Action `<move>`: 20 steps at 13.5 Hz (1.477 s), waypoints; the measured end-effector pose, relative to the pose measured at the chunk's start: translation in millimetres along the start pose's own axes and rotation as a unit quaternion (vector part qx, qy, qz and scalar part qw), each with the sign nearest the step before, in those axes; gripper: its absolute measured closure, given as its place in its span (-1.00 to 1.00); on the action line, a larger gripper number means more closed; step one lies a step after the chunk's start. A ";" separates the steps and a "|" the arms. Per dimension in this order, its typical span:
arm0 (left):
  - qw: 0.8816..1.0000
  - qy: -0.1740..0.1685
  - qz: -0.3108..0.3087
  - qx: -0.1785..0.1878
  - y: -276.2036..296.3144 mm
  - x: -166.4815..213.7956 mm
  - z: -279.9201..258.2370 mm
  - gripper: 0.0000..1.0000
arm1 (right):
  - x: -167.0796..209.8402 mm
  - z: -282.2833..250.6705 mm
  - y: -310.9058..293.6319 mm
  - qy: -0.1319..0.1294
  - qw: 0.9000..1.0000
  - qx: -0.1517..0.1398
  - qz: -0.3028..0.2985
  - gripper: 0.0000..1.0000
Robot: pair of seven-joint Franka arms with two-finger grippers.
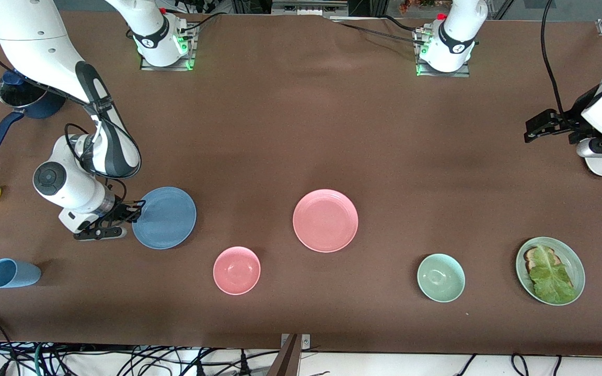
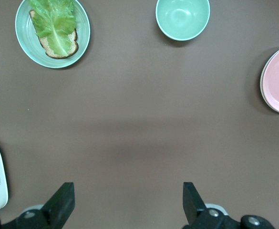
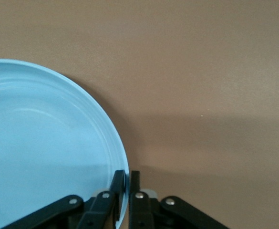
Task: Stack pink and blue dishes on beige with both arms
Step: 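Close the right gripper on the blue plate rim and lift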
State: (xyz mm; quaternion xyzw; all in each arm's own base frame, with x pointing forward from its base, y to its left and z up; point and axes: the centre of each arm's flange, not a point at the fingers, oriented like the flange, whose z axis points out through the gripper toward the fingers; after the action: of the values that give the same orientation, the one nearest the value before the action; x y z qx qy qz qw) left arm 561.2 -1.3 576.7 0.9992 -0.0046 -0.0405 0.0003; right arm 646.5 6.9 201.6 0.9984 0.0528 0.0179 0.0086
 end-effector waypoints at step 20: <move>1.000 0.000 0.000 0.000 0.4 0.0 -0.5 -1.00 | 47.2 -170.1 -110.6 -0.026 0.996 0.076 -0.045 0.93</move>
State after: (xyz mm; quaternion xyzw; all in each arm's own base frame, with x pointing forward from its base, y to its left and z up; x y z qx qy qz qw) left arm 561.3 -1.7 577.1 0.9992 -0.0050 -0.0400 0.0003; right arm 675.6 124.5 371.2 0.9929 0.0991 -0.0123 -0.0651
